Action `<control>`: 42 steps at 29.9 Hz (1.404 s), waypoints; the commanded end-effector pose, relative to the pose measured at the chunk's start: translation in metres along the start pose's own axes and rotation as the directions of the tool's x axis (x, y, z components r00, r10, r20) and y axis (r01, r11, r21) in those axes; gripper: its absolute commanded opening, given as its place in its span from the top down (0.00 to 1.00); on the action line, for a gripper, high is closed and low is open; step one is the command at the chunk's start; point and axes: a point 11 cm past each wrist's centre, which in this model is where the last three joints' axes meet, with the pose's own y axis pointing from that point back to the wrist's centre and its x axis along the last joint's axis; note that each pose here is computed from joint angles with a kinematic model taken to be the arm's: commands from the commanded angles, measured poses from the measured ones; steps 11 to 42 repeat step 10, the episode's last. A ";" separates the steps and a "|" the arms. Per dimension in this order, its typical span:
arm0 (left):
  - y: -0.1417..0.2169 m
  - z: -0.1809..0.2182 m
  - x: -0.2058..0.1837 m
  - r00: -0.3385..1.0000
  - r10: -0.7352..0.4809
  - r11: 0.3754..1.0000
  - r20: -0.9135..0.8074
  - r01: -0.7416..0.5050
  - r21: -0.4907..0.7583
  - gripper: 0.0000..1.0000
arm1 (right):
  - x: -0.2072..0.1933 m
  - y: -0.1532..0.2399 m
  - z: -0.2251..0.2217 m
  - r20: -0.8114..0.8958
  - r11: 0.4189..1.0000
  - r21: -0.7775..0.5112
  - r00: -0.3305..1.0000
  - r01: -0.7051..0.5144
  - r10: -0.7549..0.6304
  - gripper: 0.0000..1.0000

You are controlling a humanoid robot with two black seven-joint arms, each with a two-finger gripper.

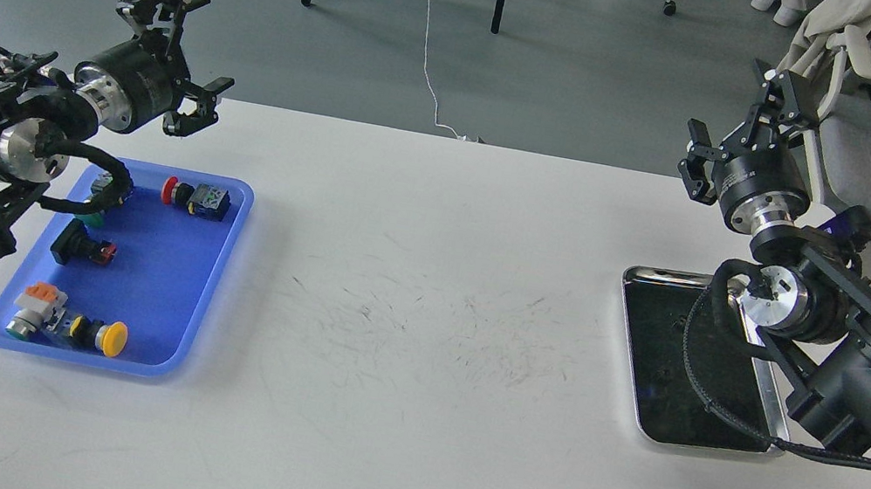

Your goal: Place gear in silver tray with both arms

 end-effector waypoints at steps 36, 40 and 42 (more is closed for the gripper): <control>0.001 0.000 0.001 1.000 0.006 1.000 0.001 -0.006 0.002 0.00 | 0.000 0.000 -0.003 -0.042 1.000 0.002 0.999 0.018 -0.018 0.01; 0.001 0.000 0.001 1.000 0.006 1.000 0.001 -0.006 0.002 0.00 | 0.000 0.000 -0.003 -0.042 1.000 0.002 0.999 0.018 -0.018 0.01; 0.001 0.000 0.001 1.000 0.006 1.000 0.001 -0.006 0.002 0.00 | 0.000 0.000 -0.003 -0.042 1.000 0.002 0.999 0.018 -0.018 0.01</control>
